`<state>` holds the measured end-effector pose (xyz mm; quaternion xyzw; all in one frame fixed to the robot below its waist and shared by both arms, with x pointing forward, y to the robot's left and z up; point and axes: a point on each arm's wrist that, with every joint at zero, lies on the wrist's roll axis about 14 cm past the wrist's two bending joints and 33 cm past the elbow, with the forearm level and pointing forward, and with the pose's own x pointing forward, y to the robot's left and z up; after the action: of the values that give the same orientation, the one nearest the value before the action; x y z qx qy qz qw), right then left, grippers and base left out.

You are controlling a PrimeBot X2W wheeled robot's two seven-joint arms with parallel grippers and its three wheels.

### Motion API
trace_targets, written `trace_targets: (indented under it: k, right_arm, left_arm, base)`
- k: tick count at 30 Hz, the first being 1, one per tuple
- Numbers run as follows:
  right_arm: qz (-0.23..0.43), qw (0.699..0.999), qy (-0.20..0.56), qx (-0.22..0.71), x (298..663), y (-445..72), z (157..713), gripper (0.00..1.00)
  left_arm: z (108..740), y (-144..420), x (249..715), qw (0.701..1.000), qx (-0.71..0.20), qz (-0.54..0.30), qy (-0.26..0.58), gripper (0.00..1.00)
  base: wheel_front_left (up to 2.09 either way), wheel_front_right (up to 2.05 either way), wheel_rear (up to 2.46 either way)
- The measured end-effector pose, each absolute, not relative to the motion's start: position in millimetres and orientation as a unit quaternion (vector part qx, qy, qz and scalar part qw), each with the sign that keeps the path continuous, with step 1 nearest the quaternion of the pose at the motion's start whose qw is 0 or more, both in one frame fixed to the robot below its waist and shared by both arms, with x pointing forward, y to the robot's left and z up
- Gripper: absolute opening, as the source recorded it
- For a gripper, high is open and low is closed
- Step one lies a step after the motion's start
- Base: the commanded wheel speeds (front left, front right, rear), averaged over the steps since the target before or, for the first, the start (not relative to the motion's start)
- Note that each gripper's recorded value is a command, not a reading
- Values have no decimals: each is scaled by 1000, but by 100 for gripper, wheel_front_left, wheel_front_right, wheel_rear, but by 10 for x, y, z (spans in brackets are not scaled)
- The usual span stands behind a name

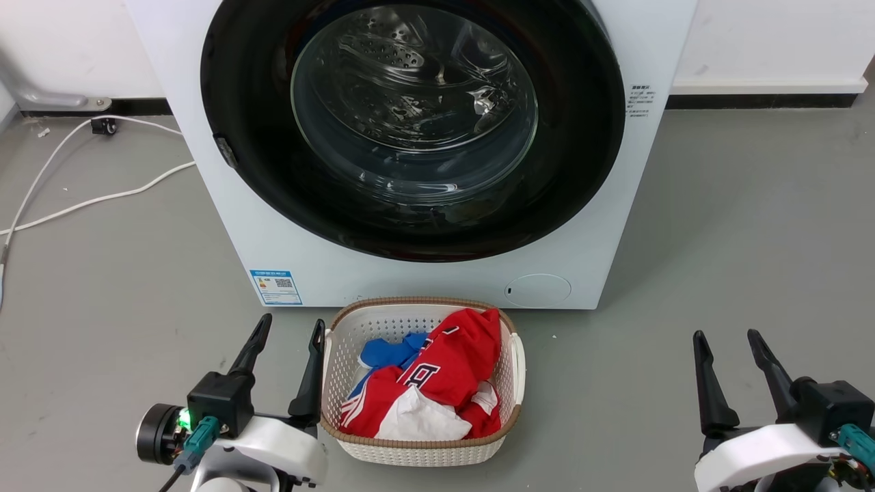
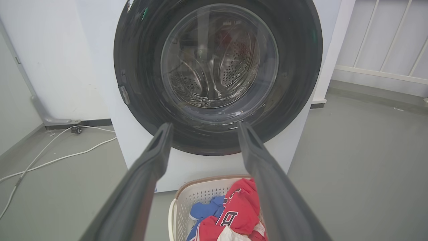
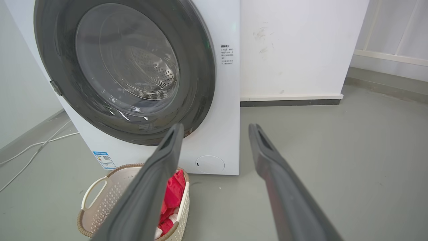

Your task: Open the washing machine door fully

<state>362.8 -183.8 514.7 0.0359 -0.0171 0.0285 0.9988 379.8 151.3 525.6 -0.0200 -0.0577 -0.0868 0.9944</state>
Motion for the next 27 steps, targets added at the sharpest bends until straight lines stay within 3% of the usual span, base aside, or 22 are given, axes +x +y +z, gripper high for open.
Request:
trace_targets:
  k: [3,4,5,6,10,13,21,27]
  right_arm:
    - [28,999,-17,38,3633,-1838,5148,100]
    - [28,999,-17,44,3632,-1836,5144,85]
    - [29,998,-18,48,3632,-1831,5146,27]
    - [29,998,-18,50,3633,-1825,5149,0]
    - [28,997,-13,74,3629,-1823,5135,0]
    - [18,984,-7,174,3627,-1855,5102,0]
    - [18,870,-2,492,3679,-1805,5138,0]
    - [2,782,-5,624,3835,-1998,5118,0]
  left_arm:
    - [5245,1519,3797,995,-22,-86,-54,100]
    - [5244,1523,3797,995,-22,-85,-54,100]
    - [5241,1525,3796,995,-22,-85,-54,100]
    - [5234,1527,3796,995,-21,-84,-51,100]
    - [5222,1541,3796,995,-22,-80,-48,100]
    - [5220,1544,3796,995,-21,-80,-48,100]
    - [5251,1562,3800,996,-22,-73,-53,100]
    - [5306,1551,3895,995,-28,-74,-61,100]
  base:
    - [0,0,0]
    - [0,0,0]
    - [0,0,0]
    - [0,0,0]
    - [0,0,0]
    - [0,0,0]
    - [0,0,0]
    - [0,0,0]
